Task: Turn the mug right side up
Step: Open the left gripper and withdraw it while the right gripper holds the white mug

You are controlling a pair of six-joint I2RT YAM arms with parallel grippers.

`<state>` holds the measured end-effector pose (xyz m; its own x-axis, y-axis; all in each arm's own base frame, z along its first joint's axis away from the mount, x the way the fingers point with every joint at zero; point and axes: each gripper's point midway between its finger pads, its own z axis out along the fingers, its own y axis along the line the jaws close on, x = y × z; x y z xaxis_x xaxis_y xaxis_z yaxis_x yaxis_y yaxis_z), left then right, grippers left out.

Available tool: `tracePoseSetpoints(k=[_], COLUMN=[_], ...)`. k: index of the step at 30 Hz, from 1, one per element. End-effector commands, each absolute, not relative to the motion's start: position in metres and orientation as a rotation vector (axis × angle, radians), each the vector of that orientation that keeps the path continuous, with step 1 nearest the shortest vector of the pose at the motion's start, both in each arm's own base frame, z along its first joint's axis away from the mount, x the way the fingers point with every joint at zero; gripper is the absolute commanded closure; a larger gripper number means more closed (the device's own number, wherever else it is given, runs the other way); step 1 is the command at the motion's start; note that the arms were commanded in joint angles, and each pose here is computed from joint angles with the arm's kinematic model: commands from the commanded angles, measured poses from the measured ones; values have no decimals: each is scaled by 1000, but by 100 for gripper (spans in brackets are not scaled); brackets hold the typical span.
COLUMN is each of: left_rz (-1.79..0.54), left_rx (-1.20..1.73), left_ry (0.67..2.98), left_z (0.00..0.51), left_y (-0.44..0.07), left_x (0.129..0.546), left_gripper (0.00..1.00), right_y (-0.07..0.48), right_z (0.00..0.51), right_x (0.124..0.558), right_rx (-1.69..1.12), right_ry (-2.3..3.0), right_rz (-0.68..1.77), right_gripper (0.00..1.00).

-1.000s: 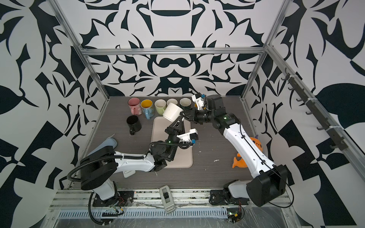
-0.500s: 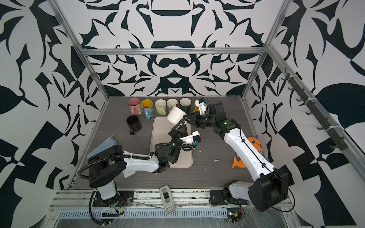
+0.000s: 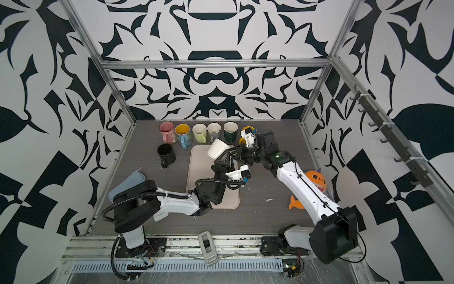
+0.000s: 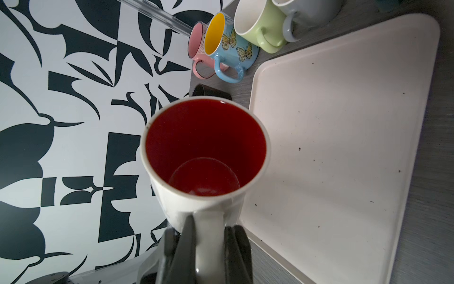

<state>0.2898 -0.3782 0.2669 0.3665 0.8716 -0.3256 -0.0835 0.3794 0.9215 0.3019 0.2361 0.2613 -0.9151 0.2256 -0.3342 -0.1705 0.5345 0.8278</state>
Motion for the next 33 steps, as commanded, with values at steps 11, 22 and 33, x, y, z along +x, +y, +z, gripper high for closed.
tracePoseSetpoints(k=[11,22,33], left_rz=[727,652,624], left_rx=[837,844,826], left_ry=[1031,1057,1099], left_z=[293,278,272], left_y=[-364,-382,-385], left_x=[289,268,255], left_gripper=[46,40,39], right_y=[241,239,214], right_z=[285,295,299], right_x=[319,342,362], right_rx=[5,57,119], right_ry=[2255,2165,2117], right_rz=[1348,1366,1276], right_gripper=[100,100,100])
